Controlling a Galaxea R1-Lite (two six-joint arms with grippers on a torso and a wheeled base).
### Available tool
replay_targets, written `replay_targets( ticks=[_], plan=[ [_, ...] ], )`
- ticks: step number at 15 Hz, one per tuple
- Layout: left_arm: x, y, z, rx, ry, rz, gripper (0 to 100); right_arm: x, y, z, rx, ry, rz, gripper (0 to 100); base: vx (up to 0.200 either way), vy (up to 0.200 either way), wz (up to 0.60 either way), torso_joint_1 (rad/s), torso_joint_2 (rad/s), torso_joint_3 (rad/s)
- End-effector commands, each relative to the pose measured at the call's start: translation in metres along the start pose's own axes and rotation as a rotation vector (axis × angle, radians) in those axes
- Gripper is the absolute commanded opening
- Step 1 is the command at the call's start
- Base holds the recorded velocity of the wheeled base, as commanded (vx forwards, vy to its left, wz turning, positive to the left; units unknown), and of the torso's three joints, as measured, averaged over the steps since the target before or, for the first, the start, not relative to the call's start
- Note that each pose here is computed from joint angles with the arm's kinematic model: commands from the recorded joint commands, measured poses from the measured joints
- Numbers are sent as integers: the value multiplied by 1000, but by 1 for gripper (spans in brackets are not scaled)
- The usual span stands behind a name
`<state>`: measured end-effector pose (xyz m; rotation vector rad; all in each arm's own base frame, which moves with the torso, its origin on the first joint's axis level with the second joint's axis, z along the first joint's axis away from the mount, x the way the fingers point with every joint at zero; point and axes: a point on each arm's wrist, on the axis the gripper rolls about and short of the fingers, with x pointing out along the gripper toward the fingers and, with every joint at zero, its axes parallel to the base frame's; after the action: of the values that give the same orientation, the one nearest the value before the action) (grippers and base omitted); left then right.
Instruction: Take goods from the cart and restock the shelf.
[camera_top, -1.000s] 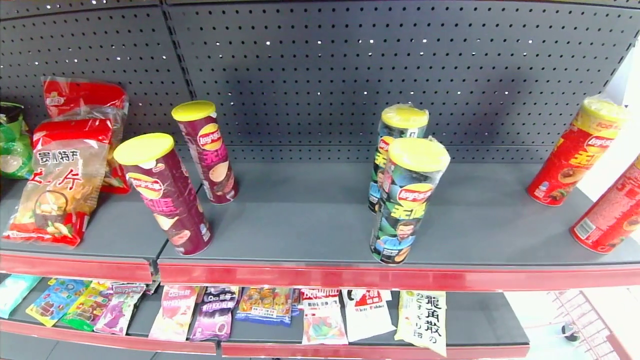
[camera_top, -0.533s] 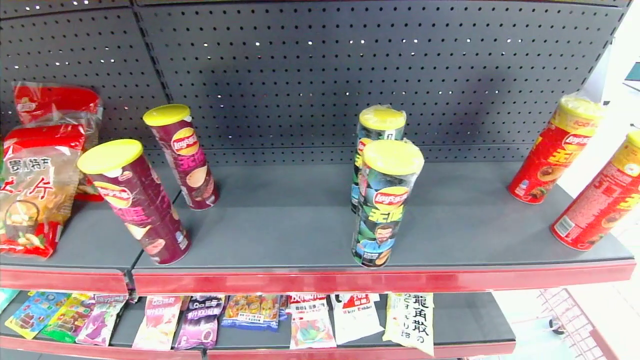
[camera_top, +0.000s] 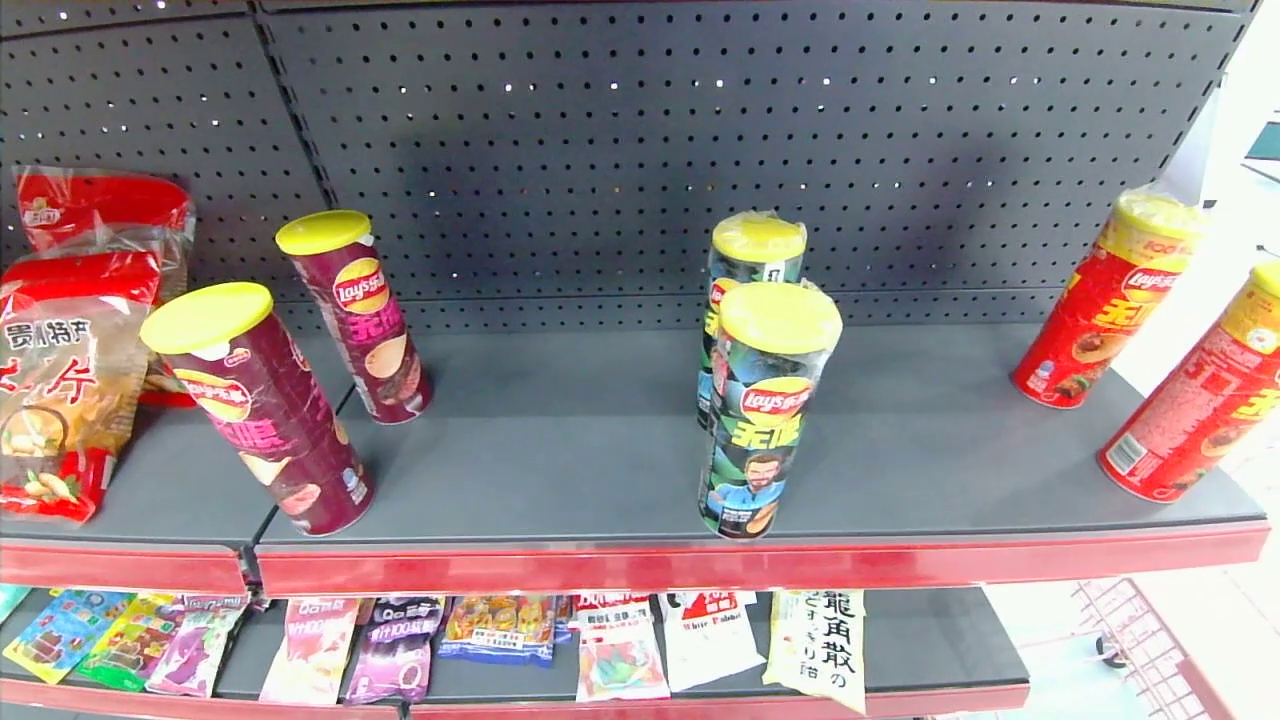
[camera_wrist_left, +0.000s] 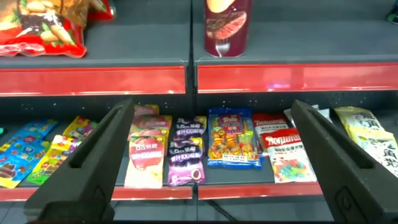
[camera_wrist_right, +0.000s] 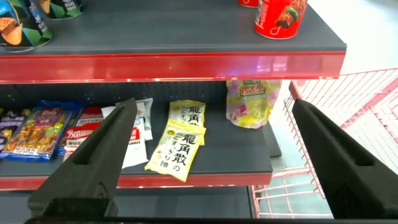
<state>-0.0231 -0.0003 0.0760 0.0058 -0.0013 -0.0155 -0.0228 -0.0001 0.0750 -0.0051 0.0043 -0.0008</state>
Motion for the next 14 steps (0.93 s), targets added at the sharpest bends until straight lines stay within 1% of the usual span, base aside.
replay_targets(
  ticks=[1,6,8,14],
  plan=[
    [0,0,0,0,1,0,100,0,0,0,-1,0,1,100,0,0,0,0,0,0],
    [0,0,0,0,1,0,100,0,0,0,1,0,1,100,0,0,0,0,0,0],
    [0,0,0,0,1,0,100,0,0,0,1,0,1,100,0,0,-600,5,5,2],
    [0,0,0,0,3,0,100,0,0,0,-1,0,1,100,0,0,0,0,0,0]
  ],
)
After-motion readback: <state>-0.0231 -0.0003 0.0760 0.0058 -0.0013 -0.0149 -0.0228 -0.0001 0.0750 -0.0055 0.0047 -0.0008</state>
